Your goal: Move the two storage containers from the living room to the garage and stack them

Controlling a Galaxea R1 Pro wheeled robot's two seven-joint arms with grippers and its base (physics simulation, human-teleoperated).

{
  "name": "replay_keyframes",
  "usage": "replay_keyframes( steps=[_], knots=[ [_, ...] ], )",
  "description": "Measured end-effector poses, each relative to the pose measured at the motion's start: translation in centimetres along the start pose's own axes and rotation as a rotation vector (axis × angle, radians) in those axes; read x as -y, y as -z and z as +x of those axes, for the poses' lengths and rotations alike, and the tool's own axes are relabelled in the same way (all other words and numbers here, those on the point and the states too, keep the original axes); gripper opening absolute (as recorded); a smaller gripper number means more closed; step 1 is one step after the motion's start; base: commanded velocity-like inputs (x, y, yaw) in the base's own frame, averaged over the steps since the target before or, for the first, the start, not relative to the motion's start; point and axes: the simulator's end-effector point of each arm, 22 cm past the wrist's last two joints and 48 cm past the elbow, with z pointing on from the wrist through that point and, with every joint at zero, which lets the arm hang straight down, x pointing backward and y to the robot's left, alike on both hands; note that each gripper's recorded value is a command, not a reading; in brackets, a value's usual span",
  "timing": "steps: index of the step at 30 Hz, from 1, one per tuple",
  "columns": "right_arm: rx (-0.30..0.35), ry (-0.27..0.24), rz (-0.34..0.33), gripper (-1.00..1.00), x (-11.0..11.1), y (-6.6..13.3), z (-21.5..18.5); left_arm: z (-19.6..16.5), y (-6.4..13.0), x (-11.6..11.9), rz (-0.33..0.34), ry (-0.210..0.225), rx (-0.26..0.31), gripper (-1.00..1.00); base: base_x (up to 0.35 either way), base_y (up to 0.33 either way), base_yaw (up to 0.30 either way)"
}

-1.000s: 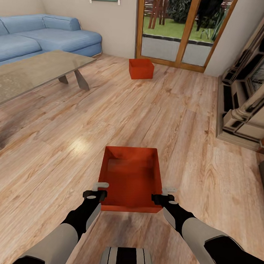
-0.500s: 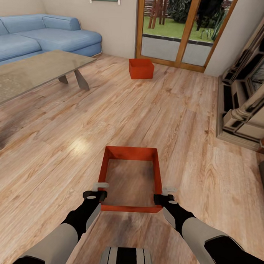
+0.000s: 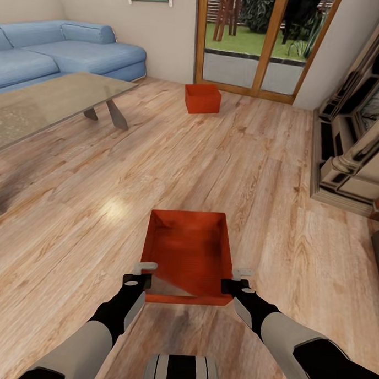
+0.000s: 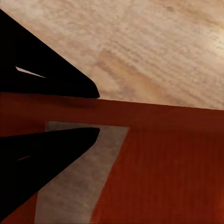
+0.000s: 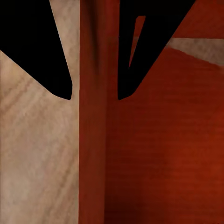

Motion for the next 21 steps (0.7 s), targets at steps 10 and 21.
replay_keyframes(
  steps=[10,21],
  knots=[
    [0.000,0.000,0.000,-1.00,0.00,0.00,0.00,-0.01,0.01,0.23,0.008,-0.005,0.002,-1.00,0.000,0.000,0.000],
    [-0.003,-0.004,-0.003,-1.00,-0.11,-0.28,-0.65,-0.78,-0.27,0.28,0.010,-0.006,-0.002,-1.00,0.000,0.000,0.000]
  ],
)
